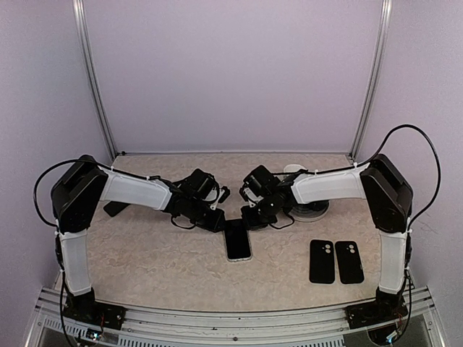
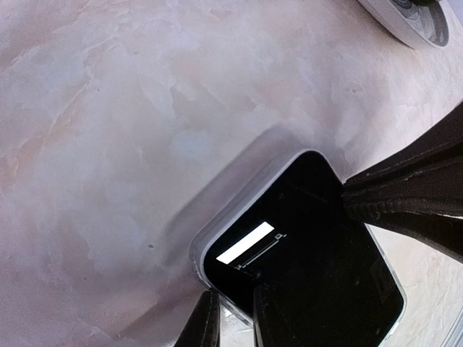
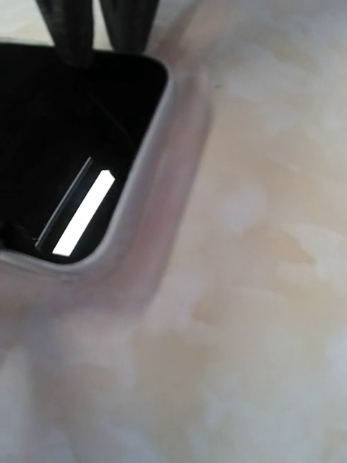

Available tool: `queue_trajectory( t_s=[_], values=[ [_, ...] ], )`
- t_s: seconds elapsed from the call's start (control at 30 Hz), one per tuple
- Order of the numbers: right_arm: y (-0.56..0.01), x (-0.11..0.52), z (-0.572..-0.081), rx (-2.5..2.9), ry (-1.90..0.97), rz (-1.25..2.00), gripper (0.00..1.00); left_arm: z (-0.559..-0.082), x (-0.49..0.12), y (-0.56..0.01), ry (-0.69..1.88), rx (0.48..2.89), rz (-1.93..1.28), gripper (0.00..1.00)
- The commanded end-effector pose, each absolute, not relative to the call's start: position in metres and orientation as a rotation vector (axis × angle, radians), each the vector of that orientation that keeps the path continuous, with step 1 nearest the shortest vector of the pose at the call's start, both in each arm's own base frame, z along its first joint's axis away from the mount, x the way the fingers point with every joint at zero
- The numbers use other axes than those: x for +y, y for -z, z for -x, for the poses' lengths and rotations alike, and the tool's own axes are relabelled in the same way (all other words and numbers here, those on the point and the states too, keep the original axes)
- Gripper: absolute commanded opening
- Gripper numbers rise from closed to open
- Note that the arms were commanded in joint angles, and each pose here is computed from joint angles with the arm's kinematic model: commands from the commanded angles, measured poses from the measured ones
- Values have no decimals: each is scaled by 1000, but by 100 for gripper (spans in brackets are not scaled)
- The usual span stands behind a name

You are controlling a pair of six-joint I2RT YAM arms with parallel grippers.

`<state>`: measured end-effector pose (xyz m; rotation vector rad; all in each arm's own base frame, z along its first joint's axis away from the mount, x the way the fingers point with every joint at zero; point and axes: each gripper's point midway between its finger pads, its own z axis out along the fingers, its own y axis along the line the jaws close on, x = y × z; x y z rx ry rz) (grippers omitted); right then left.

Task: Put the phone into the phone case

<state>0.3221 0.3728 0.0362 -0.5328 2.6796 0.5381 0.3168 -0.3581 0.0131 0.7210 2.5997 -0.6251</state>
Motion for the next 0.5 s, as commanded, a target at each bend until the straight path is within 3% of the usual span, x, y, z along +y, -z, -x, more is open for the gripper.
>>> queue_trajectory(
  t_s=[0.0,0.1,0.17,0.2,0.33,0.47],
  values=[
    [-5,350,-287,2840,-381,599,7,-227,-312,63,489,2971,-895,18],
    [-23,354,-297,2802,-351,596,20,-261,-343,10,594,2812,-843,23],
    [-30,357,-296,2794,-327,586,39,-284,-351,-21,631,2730,-785,27],
    [-30,358,-291,2803,-320,585,55,-297,-350,-40,640,2685,-739,30],
    [-32,367,-275,2812,-284,574,96,-332,-323,-84,629,2573,-556,38],
    [-34,383,-269,2813,-318,551,99,-353,-288,-117,618,2486,-391,48]
  ],
)
